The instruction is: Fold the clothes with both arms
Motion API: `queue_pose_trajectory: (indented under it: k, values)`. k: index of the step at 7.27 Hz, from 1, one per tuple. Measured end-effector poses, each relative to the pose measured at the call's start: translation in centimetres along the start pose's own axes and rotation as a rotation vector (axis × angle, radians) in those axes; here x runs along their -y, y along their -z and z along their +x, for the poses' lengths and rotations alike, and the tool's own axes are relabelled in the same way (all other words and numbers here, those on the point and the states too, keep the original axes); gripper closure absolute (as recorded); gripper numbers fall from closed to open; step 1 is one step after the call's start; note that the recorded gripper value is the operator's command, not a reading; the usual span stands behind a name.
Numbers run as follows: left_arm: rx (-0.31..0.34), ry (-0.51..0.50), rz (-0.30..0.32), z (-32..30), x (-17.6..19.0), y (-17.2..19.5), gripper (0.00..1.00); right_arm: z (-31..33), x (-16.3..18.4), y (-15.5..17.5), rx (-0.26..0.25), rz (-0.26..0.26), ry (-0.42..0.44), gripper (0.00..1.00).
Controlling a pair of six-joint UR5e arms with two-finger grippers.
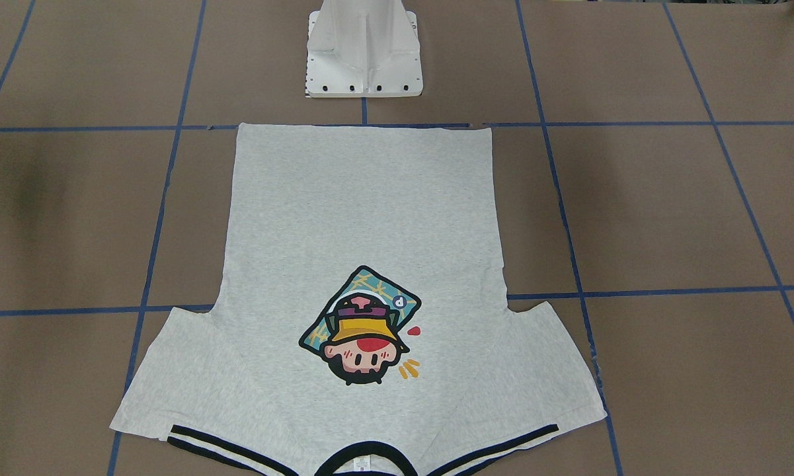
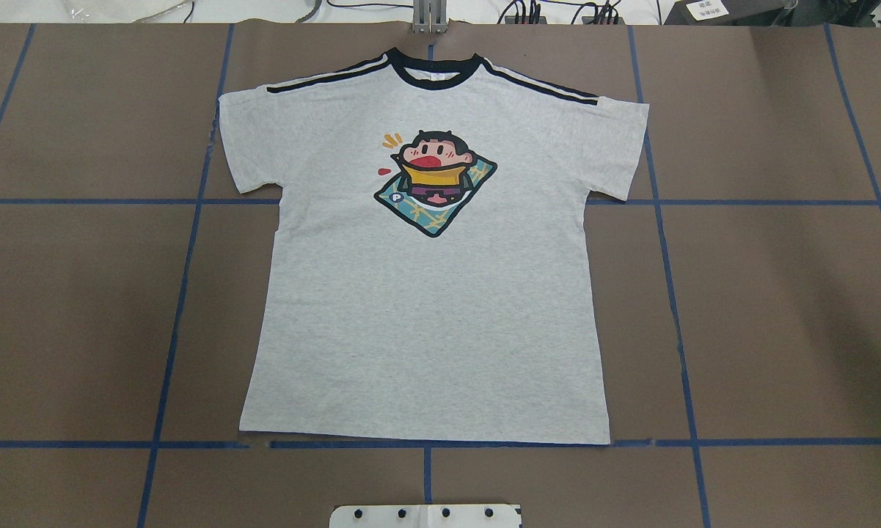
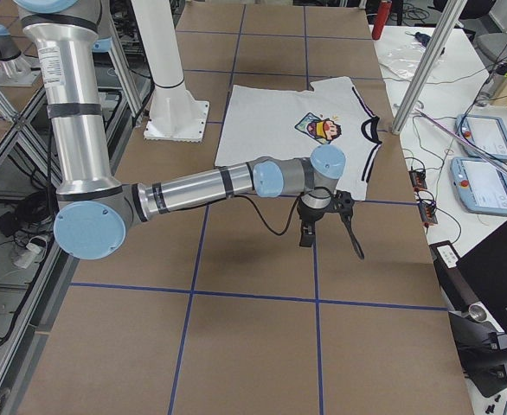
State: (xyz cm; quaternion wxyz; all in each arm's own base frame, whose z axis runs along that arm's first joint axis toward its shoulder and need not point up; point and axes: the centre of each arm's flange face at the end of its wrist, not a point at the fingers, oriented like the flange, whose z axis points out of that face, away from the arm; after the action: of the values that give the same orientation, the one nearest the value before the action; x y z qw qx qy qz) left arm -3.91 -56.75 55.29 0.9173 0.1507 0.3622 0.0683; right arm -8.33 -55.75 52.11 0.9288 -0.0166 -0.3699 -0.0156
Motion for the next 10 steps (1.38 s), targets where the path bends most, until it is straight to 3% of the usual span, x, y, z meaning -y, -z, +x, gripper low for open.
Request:
queue_pose_trajectory:
  k: [2,3,4,6,8,9,10]
  values:
    - [-0.002,-0.002,-0.008,0.1,-0.2,-0.5,0.00,-7.3,5.4,-1.2,0.025,0.026,0.080,0.00]
    - [-0.004,-0.005,-0.010,0.2,-0.2,-0.7,0.00,-9.7,7.9,-2.7,0.044,0.084,0.078,0.00]
    - [-0.006,-0.007,-0.014,0.3,-0.3,-0.8,0.00,-11.6,10.2,-4.5,0.066,0.177,0.053,0.00]
    - [-0.007,-0.009,-0.014,0.4,-0.3,-0.9,0.00,-17.0,14.4,-7.9,0.088,0.322,-0.040,0.01]
    - [-0.007,-0.013,-0.012,0.5,-0.5,-0.8,0.00,-21.8,17.9,-10.4,0.026,0.396,-0.107,0.08]
    - [-0.007,-0.018,-0.010,0.4,-0.6,-0.8,0.00,-23.3,18.8,-11.7,-0.015,0.426,-0.133,0.21]
    - [-0.007,-0.025,-0.004,0.3,-0.9,-0.9,0.00,-23.8,19.0,-12.7,-0.040,0.436,-0.148,0.27]
